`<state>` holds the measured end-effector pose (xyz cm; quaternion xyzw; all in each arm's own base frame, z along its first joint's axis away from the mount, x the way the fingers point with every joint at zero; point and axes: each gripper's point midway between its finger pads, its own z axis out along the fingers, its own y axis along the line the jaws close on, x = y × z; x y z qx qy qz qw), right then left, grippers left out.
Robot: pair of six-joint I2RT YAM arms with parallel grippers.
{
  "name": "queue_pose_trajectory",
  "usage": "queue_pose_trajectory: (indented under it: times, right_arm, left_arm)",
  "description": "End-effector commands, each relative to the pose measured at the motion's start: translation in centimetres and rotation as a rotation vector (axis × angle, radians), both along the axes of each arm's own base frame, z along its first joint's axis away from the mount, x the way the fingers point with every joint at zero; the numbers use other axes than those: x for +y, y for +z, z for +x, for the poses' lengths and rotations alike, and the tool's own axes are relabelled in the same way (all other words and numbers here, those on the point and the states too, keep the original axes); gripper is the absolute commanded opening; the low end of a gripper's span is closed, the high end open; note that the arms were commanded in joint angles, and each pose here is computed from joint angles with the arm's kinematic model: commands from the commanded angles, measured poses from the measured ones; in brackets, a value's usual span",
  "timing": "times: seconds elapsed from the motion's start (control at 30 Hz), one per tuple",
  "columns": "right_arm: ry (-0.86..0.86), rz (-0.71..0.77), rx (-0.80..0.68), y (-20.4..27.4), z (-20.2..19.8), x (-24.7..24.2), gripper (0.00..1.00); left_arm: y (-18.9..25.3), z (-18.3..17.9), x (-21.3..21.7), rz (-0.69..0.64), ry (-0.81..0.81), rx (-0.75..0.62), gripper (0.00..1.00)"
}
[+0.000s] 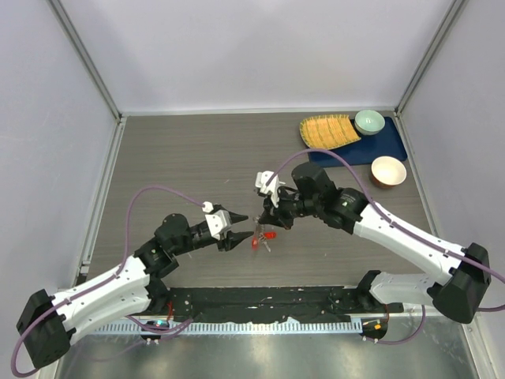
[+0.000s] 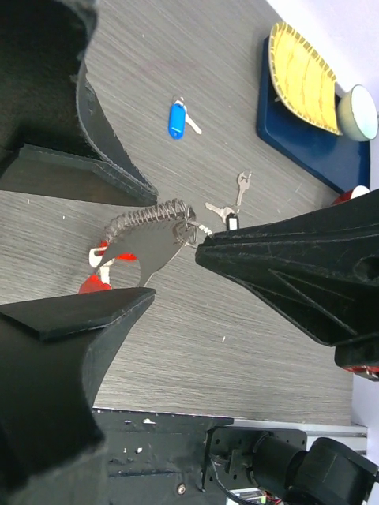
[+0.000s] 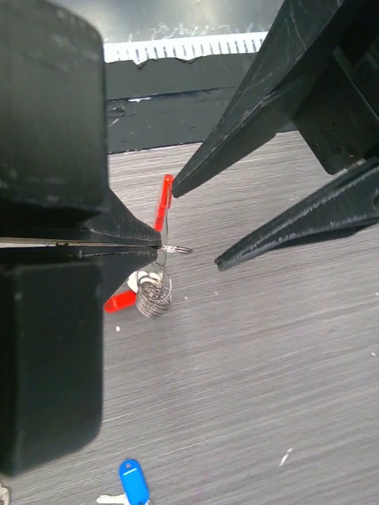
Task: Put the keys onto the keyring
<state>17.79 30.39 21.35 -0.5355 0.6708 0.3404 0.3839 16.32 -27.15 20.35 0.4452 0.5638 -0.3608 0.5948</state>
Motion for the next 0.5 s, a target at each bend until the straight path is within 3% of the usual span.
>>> queue_pose_trajectory:
  times: [0.0,0.47]
  right_arm:
    - [0.029,-0.163,-0.042,-0.4,-0.5,-1.4,0.01]
    - [0.141,-0.234,-0.055,-0.4,-1.9,0.0,0.01]
  left_arm:
    - [2.2,-0.1,-0.8,-0.017,-0.039,-0.044,0.50]
    - [3.0,-1.7,-2.0,-0.063,-0.156,-0.057,0.45]
